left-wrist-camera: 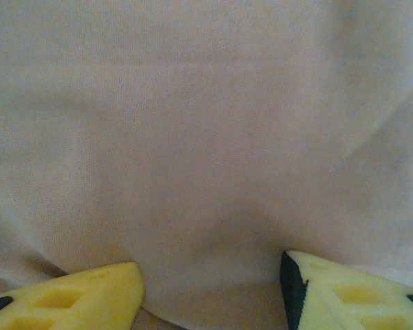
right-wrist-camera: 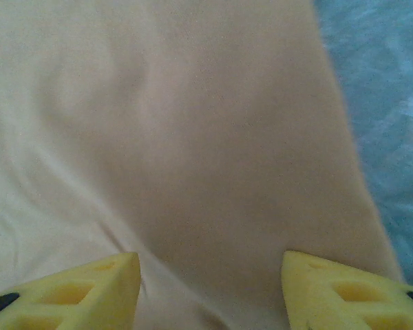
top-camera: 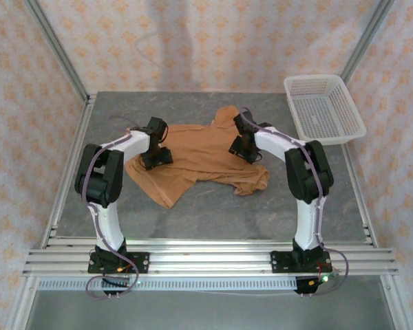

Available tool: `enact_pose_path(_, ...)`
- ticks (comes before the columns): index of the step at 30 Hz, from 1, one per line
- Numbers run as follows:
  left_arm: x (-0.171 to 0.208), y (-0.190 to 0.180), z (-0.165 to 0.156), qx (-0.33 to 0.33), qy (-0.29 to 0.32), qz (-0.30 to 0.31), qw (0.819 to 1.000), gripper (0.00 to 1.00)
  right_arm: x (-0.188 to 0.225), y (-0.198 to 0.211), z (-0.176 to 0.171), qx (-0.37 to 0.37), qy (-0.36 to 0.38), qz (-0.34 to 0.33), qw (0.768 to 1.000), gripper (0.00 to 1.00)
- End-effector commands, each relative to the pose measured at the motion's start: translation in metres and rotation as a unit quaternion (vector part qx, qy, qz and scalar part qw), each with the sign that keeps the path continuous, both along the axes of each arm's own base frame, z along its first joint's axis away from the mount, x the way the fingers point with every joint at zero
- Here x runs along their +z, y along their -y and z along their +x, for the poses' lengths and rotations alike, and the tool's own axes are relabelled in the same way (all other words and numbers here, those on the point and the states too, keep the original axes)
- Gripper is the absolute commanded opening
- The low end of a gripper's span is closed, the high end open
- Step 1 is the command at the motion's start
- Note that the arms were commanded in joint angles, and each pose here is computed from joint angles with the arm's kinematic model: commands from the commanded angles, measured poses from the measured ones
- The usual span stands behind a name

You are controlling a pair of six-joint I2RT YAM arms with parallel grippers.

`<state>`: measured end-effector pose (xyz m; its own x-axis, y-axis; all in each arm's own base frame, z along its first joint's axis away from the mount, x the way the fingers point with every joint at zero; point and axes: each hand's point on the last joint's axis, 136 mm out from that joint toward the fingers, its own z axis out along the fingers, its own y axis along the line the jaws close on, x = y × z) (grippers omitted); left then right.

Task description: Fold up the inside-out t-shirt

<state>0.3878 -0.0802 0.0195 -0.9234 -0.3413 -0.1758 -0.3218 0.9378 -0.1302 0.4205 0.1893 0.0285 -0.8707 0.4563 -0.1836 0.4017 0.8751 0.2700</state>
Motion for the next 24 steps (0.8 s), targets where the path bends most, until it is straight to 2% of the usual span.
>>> enact_pose_path(1,-0.018,0.010,-0.033,0.006,-0.024,-0.042,0.999,0.60,-0.003,-0.028,0.029,-0.006,0.017,0.034,0.999,0.56)
enact_pose_path(6,-0.036,0.042,-0.081,0.017,-0.028,-0.096,0.995,0.59,-0.024,-0.083,0.077,0.015,0.020,0.076,0.997,0.55)
enact_pose_path(10,-0.035,0.098,-0.108,-0.004,-0.012,-0.146,0.989,0.58,-0.024,-0.158,0.120,0.062,0.062,0.149,0.985,0.56)
enact_pose_path(12,-0.023,0.133,-0.114,-0.036,0.002,-0.175,0.984,0.58,-0.008,-0.194,0.135,0.092,0.081,0.211,0.970,0.58)
enact_pose_path(14,-0.004,0.156,-0.115,-0.076,0.015,-0.188,0.979,0.59,0.026,-0.217,0.142,0.116,0.102,0.279,0.948,0.59)
enact_pose_path(16,0.026,0.154,-0.105,-0.109,0.033,-0.165,0.980,0.59,0.068,-0.211,0.143,0.136,0.123,0.287,0.940,0.62)
enact_pose_path(18,0.057,0.135,-0.086,-0.118,0.058,-0.126,0.983,0.60,0.093,-0.184,0.138,0.139,0.134,0.240,0.951,0.65)
enact_pose_path(21,0.094,0.111,-0.050,-0.101,0.088,-0.124,0.983,0.60,0.131,-0.133,0.132,0.113,0.166,0.191,0.961,0.69)
enact_pose_path(24,0.111,0.089,-0.013,-0.066,0.110,-0.126,0.984,0.60,0.145,-0.091,0.122,0.087,0.185,0.166,0.965,0.71)
